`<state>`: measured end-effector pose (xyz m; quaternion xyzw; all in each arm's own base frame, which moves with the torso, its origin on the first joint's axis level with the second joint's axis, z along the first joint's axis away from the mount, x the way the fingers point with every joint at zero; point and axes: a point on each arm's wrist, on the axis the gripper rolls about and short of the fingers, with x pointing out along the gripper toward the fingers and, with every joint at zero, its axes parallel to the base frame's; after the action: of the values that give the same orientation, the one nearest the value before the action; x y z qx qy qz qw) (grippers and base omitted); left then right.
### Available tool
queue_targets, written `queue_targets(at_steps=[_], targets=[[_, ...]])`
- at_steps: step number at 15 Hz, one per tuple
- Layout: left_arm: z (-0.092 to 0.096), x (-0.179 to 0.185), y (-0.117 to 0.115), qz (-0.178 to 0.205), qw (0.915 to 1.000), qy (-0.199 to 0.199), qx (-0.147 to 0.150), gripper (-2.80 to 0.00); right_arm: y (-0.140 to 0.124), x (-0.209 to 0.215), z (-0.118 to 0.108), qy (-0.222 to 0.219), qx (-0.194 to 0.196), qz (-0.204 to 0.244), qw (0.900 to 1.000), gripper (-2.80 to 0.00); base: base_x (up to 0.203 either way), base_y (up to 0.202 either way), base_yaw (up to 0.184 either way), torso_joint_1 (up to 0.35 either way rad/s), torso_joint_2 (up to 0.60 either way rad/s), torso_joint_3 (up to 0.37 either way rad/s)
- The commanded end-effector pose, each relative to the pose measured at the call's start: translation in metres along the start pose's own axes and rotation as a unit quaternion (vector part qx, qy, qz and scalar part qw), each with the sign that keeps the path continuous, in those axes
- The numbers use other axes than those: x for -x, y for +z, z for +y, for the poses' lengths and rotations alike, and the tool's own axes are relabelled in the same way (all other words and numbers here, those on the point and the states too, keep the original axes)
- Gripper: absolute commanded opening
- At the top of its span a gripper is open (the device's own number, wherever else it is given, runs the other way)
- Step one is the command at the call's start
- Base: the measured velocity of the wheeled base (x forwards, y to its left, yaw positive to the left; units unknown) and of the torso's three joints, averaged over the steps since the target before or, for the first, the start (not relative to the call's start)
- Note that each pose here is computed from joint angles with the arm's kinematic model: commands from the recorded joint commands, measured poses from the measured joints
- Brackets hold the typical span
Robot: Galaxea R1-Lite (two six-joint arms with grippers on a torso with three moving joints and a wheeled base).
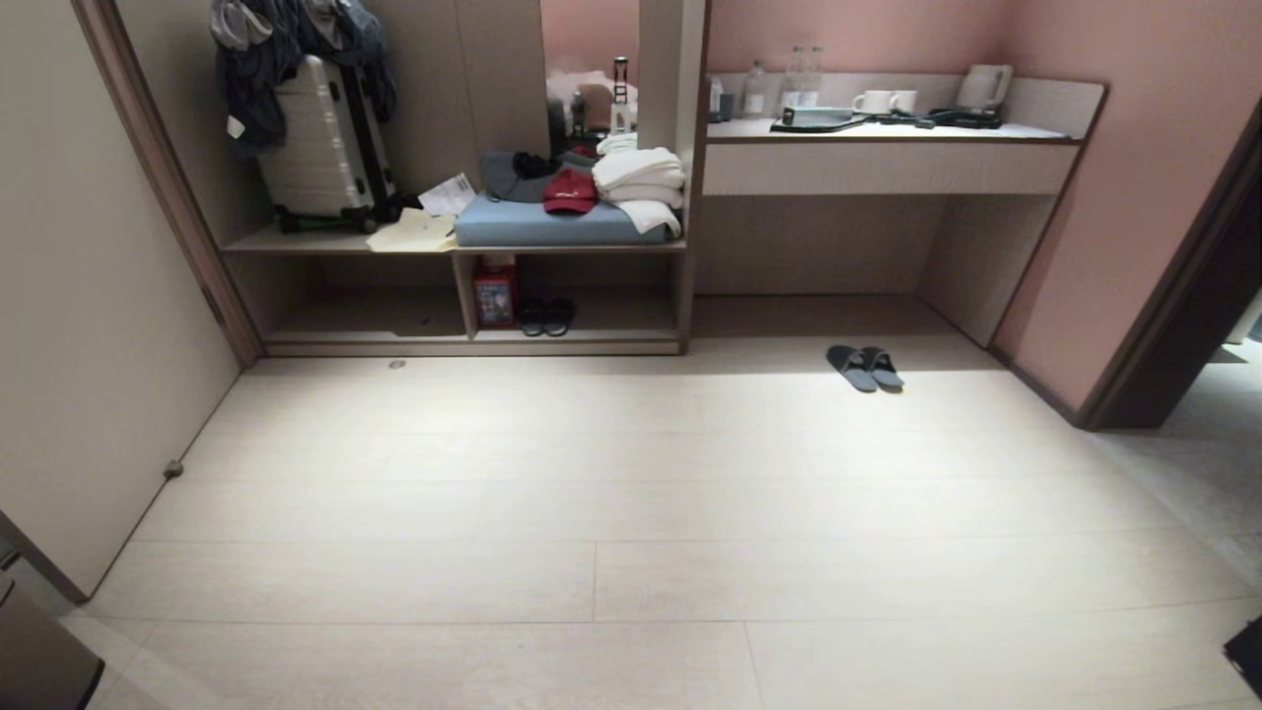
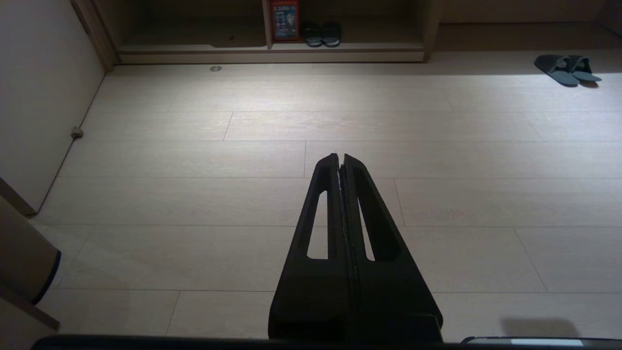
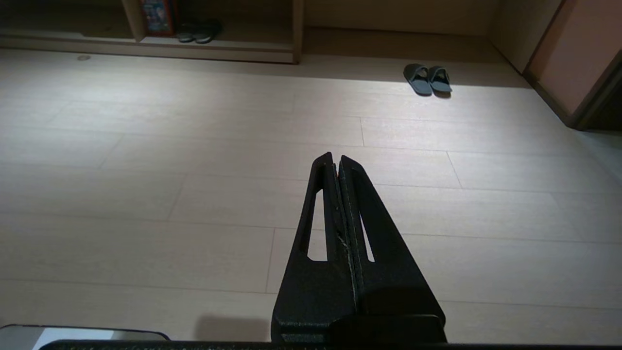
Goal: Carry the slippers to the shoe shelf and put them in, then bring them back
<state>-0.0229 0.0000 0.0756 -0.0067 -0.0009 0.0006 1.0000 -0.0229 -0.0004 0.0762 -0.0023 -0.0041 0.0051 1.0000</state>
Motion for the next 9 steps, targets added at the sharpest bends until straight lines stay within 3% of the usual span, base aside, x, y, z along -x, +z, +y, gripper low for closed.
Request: queue_targets(at_steps=[1,9], targets=[[0.0,-0.0001,-0.0002,0.001,1.0,0.001,0.0,-2.8,0.0001,-0.0001,0.0,0.0,0.0,0.0,1.0,-2.8,0.0,0.0,0.0,0.0,0.0,0.0],[0.0,-0.0001,0.0001,0.0,1.0,0.001,-0.003,-2.8,0.0001,-0.0001,0.0,0.0,0.001,0.0,1.0,-2.8,0.0,0.0,0.0,0.0,0.0,0.0]])
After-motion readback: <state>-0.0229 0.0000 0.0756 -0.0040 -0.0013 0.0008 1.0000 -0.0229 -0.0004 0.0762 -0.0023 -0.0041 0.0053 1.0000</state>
